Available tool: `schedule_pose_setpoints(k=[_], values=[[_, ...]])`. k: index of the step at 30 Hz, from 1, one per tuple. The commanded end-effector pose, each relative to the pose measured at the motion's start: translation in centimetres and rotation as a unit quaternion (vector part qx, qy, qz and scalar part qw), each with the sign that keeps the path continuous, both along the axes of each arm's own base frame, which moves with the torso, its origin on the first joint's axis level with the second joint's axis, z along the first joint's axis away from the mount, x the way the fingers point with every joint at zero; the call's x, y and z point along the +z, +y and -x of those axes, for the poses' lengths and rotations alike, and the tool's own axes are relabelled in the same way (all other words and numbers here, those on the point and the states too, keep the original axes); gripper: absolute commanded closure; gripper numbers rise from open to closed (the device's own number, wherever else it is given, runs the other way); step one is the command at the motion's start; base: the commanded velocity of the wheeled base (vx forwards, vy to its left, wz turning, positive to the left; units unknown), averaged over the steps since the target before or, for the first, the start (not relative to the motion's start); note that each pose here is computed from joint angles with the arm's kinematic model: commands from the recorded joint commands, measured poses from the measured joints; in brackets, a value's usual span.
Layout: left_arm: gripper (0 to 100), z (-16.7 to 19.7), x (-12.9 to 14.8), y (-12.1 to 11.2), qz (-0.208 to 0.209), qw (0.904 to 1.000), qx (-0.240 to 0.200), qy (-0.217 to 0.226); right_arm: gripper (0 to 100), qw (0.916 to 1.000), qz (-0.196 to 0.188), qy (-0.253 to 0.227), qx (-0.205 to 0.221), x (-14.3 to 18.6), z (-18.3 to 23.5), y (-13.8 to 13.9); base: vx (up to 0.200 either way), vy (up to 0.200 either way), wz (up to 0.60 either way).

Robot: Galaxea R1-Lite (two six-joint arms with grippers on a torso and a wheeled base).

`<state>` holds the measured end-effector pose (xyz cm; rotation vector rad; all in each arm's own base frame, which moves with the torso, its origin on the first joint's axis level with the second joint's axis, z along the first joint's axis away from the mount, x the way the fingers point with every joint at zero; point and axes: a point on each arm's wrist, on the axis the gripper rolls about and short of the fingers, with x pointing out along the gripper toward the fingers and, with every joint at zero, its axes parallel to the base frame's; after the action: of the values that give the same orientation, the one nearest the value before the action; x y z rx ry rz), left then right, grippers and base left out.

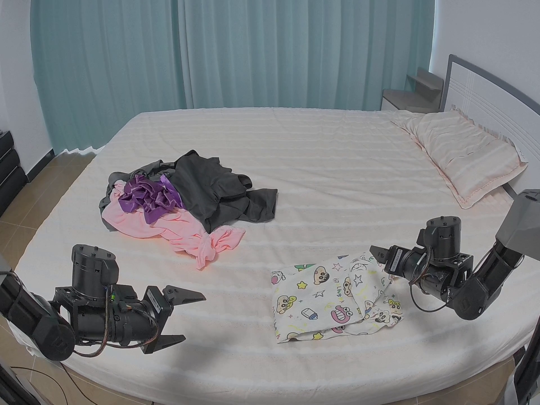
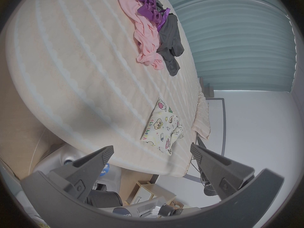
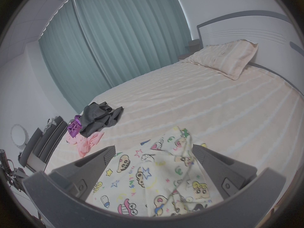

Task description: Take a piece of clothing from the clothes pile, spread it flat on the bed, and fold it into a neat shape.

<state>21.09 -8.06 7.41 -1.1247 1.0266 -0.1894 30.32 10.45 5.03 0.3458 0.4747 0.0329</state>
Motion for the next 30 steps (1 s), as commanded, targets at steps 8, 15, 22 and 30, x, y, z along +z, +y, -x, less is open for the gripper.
schedule_pose_setpoints(k=[8,15,22,30], values=[[0,-0.1,-0.9,-0.2,-0.007,0.9998,-0.004,0.016,0,0.9973,0.025,0.019,0.067,-1.2,-1.1,1.5,0.025,0.000,0.00],[0,0.1,-1.2,-0.3,-0.005,0.9999,-0.009,0.008,0,0.9884,0.084,0.042,0.119,-3.8,-0.9,3.2,0.000,0.000,0.00],[0,0.0,-1.6,-0.6,-0.008,0.9998,-0.014,0.013,0,0.9787,0.133,0.047,0.148,-5.4,-1.3,3.6,0.000,0.000,0.00],[0,0.0,-1.9,-0.7,-0.009,0.9996,-0.018,0.019,0,0.9737,0.162,0.036,0.156,-5.8,-2.6,3.9,0.000,0.000,0.00]])
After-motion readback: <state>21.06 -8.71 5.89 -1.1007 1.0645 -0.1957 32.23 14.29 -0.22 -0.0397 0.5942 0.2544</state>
